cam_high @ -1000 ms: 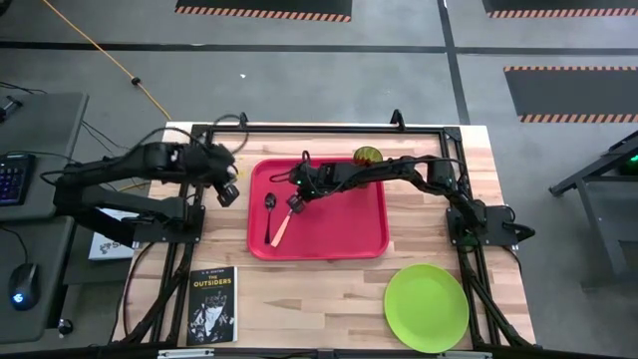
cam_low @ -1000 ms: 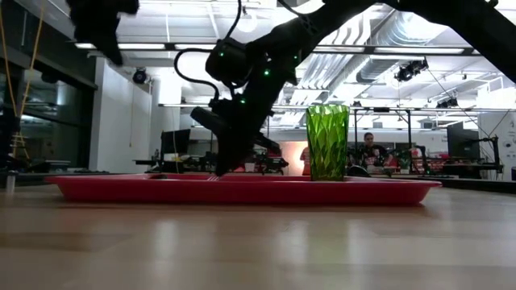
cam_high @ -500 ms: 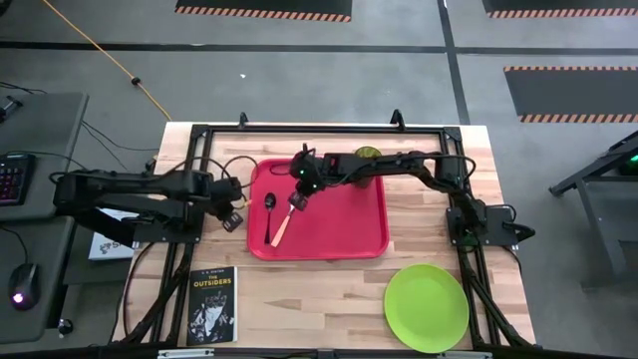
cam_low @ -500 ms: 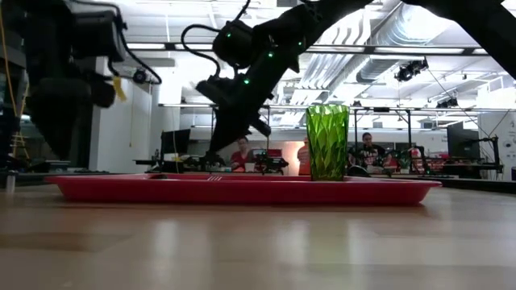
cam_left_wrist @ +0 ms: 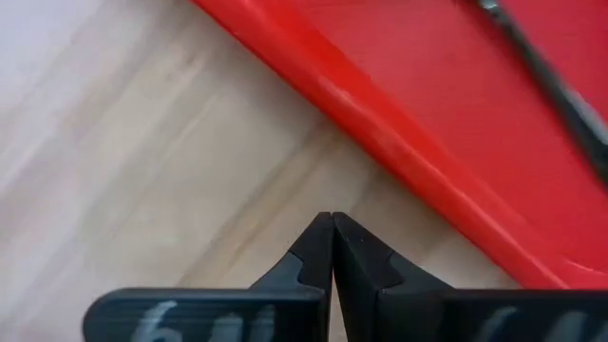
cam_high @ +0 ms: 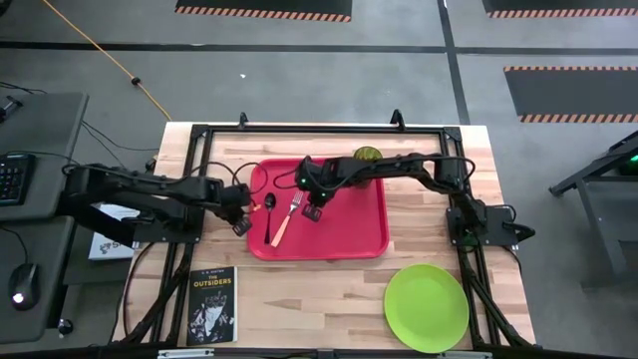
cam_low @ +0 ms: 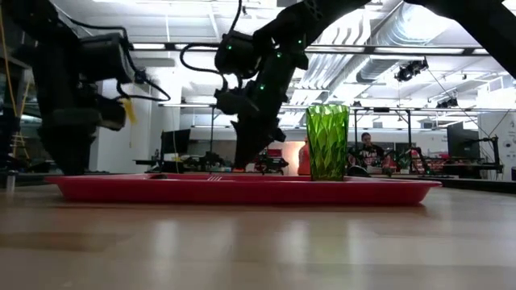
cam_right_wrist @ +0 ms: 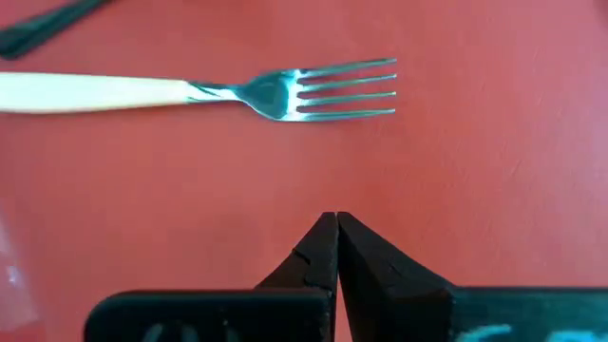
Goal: Pick and place plate/cup/fork/spoon on tray
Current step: Put the orange fork to the right side of the black spoon on the red tray
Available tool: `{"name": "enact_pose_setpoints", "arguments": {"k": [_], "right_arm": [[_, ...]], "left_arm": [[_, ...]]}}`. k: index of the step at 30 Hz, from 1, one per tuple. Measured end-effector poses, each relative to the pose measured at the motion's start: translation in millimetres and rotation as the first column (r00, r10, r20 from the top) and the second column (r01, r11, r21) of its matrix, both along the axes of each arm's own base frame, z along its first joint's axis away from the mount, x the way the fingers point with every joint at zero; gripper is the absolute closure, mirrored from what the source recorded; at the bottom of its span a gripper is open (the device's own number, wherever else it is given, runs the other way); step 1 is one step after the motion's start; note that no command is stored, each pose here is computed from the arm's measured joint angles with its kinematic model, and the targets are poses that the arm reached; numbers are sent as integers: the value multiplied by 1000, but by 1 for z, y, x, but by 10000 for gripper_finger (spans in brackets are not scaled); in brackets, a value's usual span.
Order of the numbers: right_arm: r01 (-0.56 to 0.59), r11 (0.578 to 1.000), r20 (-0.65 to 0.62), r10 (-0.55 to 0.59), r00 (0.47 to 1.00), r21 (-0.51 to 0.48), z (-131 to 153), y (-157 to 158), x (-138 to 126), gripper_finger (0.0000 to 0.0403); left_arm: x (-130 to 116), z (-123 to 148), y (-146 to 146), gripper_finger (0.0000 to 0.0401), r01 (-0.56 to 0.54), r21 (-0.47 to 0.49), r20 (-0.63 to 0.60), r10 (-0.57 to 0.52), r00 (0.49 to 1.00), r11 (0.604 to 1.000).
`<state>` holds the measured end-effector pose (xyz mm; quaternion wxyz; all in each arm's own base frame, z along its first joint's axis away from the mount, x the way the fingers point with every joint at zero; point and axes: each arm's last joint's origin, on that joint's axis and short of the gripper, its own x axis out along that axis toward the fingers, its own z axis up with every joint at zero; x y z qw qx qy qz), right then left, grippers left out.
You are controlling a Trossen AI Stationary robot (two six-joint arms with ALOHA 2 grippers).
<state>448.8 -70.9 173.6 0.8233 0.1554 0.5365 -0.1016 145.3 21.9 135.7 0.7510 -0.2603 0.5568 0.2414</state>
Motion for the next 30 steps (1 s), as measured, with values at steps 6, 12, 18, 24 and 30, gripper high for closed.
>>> {"name": "enact_pose_setpoints", "arguments": {"k": [6, 12, 18, 24, 30], "right_arm": [[111, 993, 36, -113, 993, 32, -9, -3, 7, 403], [221, 975, 11, -221, 975, 8, -28, -1, 12, 403], [262, 965, 60, -260, 964, -23, -36, 3, 19, 403], [331, 944, 183, -328, 927, 19, -34, 2, 30, 403], [361, 932, 224, -358, 906, 28, -32, 1, 33, 403]], "left_arm": [[8, -11, 2, 401, 64, 28, -65, -62, 996, 998], [11, -7, 3, 401, 62, 44, -59, -59, 996, 997], [12, -4, 3, 401, 53, 65, -16, -52, 999, 996], [14, -5, 3, 401, 50, 67, -6, -50, 999, 997], [19, -4, 5, 401, 38, 92, 65, -44, 997, 995]]}}
